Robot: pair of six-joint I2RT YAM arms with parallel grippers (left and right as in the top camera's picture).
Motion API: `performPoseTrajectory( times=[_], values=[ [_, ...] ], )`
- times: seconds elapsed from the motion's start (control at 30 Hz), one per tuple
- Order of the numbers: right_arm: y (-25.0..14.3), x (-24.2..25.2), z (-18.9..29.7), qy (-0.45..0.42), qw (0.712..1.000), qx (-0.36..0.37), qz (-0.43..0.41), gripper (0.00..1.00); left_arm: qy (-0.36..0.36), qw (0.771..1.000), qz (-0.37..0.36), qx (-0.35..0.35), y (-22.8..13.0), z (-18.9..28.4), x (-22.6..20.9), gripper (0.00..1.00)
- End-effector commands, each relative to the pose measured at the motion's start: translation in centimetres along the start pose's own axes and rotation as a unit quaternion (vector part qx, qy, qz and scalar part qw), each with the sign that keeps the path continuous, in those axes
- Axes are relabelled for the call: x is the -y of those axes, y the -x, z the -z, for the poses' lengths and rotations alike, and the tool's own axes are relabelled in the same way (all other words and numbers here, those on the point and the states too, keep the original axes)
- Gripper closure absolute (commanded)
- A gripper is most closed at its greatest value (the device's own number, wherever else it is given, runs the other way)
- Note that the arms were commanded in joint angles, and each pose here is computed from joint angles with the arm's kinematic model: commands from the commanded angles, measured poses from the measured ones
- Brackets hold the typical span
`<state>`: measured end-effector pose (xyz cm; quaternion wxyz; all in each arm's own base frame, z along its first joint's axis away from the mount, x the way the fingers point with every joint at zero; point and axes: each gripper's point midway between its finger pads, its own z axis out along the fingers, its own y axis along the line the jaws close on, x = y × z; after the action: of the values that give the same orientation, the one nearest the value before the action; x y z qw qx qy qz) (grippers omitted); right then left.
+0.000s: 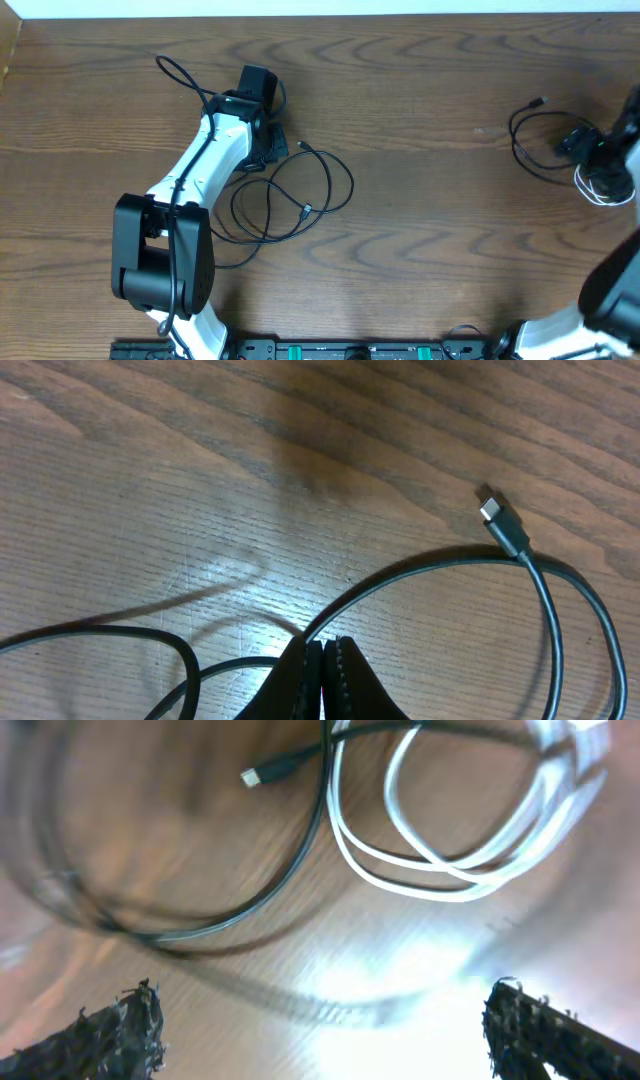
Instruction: Untangle cables
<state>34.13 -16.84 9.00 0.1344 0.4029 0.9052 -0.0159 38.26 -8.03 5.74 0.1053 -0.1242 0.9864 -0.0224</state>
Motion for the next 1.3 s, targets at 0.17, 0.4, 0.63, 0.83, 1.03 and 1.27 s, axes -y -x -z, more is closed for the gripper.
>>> performPoseTrajectory(
  times=[0.17, 0.4, 0.63, 0.83, 1.03, 1.27],
  values=[
    [-1.9, -2.5, 6.4, 0.090, 0.996, -0.014, 0.002, 0.01, 0.009, 1.000, 0.003, -0.004, -0.3, -0.4, -0.3, 0.92],
    [-7.3, -9.9, 5.5, 0.242, 0.964, -0.091, 0.057, 0.25, 0.009, 1.000, 0.003, -0.004, -0.3, -0.4, -0.3, 0.92],
    [-12.5, -16.6, 4.4, 0.288, 0.939, -0.081, 0.169, 0.99, 0.005, 1.000, 0.004, 0.004, -0.2, 0.8, -0.4, 0.93],
    [-18.4, -24.0, 6.8, 0.356, 0.887, -0.052, 0.290, 0.88, -0.023, 0.995, 0.069, 0.064, 1.5, 5.8, -1.3, 0.93],
    [-25.2, -29.4, 8.9, 0.383, 0.859, -0.027, 0.338, 0.48, -0.032, 0.981, 0.151, 0.119, 3.6, 10.0, -5.7, 0.92],
    [-33.5, -33.5, 9.7, 0.430, 0.806, -0.027, 0.407, 0.21, 0.011, 0.971, 0.227, 0.068, 1.9, 9.1, -11.0, 0.92]
  ],
)
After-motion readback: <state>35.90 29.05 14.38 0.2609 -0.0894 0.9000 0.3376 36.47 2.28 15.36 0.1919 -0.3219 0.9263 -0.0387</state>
